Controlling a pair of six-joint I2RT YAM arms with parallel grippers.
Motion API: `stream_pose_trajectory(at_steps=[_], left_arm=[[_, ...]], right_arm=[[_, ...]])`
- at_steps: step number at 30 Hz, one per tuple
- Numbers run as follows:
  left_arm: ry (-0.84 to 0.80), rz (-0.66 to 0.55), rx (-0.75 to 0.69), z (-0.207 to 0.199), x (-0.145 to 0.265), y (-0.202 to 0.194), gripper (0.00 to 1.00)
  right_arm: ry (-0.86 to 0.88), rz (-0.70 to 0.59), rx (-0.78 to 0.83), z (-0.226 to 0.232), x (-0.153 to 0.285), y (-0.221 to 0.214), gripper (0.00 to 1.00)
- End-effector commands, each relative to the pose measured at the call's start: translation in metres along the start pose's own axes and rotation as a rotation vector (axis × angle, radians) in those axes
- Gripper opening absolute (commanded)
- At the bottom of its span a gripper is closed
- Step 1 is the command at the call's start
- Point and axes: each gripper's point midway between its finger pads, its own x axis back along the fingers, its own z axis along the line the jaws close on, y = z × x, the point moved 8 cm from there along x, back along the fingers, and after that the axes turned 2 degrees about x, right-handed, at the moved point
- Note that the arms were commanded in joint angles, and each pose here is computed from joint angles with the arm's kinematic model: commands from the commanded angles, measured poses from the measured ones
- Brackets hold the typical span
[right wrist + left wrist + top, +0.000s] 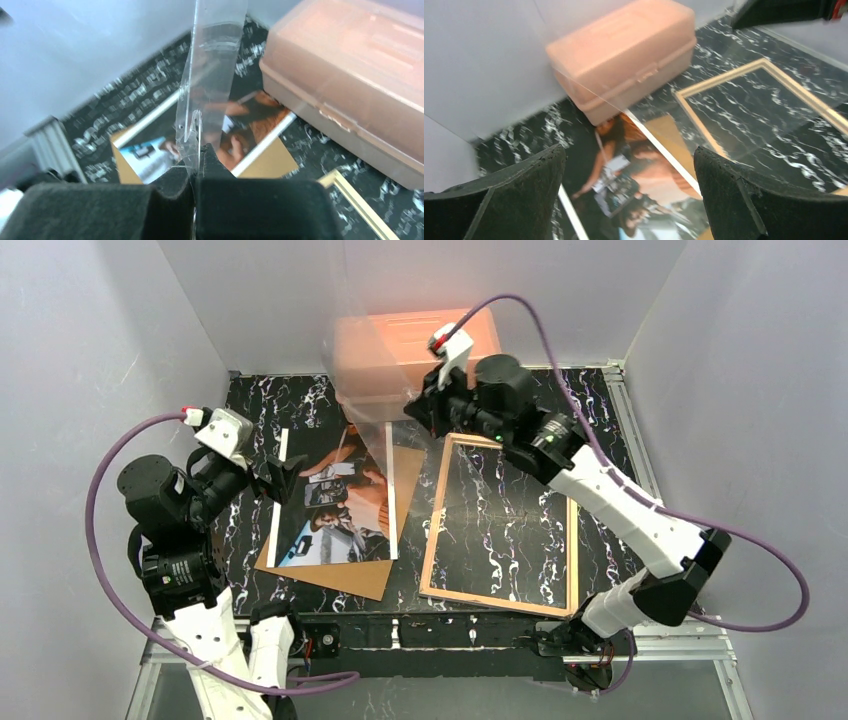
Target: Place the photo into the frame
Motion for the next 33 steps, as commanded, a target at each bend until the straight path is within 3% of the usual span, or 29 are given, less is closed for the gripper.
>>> stream_pose_trajectory(at_steps=[1, 6, 11, 15, 25, 29, 33], left_arm=[[-0.091, 0.132, 0.280, -0.015, -0.002, -0.023, 0.99], [-0.203, 0.163, 0.423, -0.019, -0.011, -0.040, 0.98], [-0.273, 0.116, 0.581, -0.009, -0.018, -0.041, 0.98], [-0.434, 0.058, 0.721, 0.013, -0.017, -0.032, 0.99], [-0.520, 0.056, 0.660, 0.010, -0.007, -0.012, 0.97], [-0.640, 0.047, 0.678, 0.005, -0.001, -0.005, 0.95], [-0.647, 0.021, 0.730, 0.003, 0.001, 0.011, 0.89]], right_arm=[[0.189, -0.394, -0.170, 0.013, 0.050, 0.081, 0.01], [0.319, -0.513, -0.212, 0.024, 0.078, 0.099, 0.01], [0.374, -0.566, -0.265, 0.031, 0.100, 0.102, 0.01], [0.399, -0.612, -0.290, 0.034, 0.118, 0.106, 0.01], [0.476, -0.646, -0.371, 0.040, 0.122, 0.103, 0.01], [0.497, -0.646, -0.403, 0.040, 0.115, 0.099, 0.01], [0.516, -0.648, -0.439, 0.038, 0.105, 0.093, 0.01]])
